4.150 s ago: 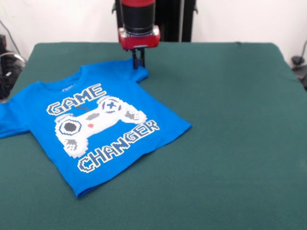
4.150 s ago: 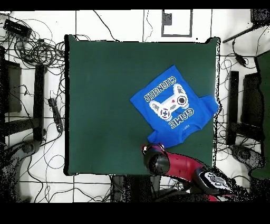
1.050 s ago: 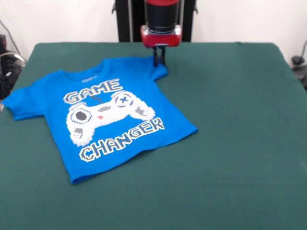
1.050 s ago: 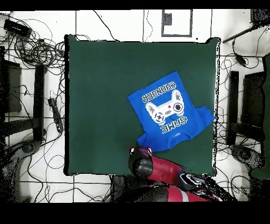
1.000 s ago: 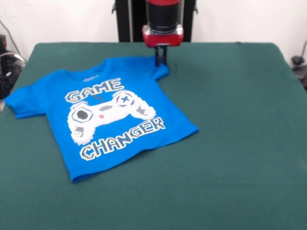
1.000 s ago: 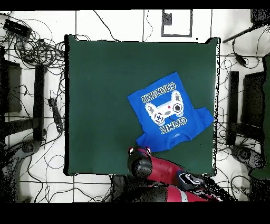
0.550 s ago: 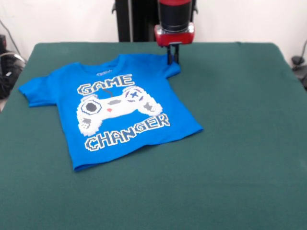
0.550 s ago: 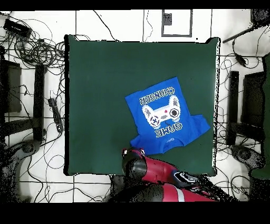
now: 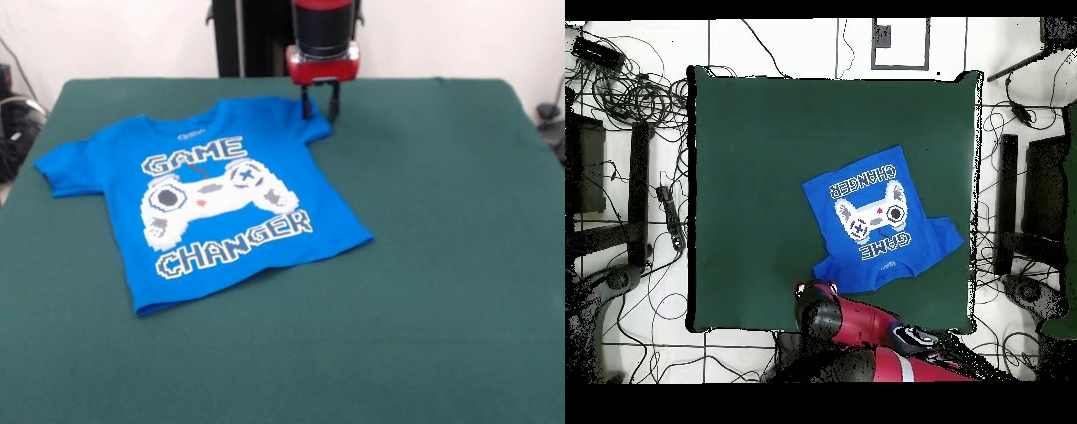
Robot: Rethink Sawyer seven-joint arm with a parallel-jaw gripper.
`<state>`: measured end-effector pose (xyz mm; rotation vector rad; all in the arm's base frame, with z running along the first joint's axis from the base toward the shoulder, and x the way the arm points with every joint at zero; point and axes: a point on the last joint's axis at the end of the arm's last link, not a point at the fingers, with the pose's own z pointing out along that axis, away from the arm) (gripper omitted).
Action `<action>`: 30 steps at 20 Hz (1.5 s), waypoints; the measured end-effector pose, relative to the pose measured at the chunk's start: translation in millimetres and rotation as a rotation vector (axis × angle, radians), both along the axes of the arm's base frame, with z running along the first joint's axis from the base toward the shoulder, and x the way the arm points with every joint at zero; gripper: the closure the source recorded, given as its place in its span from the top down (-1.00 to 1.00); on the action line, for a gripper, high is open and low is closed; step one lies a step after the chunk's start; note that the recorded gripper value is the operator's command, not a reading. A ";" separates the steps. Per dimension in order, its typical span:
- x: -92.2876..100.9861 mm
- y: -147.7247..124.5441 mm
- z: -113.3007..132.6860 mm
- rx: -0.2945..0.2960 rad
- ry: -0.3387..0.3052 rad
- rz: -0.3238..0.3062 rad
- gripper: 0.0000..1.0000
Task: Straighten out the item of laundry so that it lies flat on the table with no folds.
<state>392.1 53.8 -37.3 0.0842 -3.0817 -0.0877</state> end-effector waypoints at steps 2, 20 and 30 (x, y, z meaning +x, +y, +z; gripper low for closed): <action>-1.5 4.7 0.5 0.006 0.002 0.007 1.00; 15.9 -11.8 24.1 0.008 -0.015 -0.026 1.00; 33.4 -56.3 46.1 0.001 -0.008 -0.109 1.00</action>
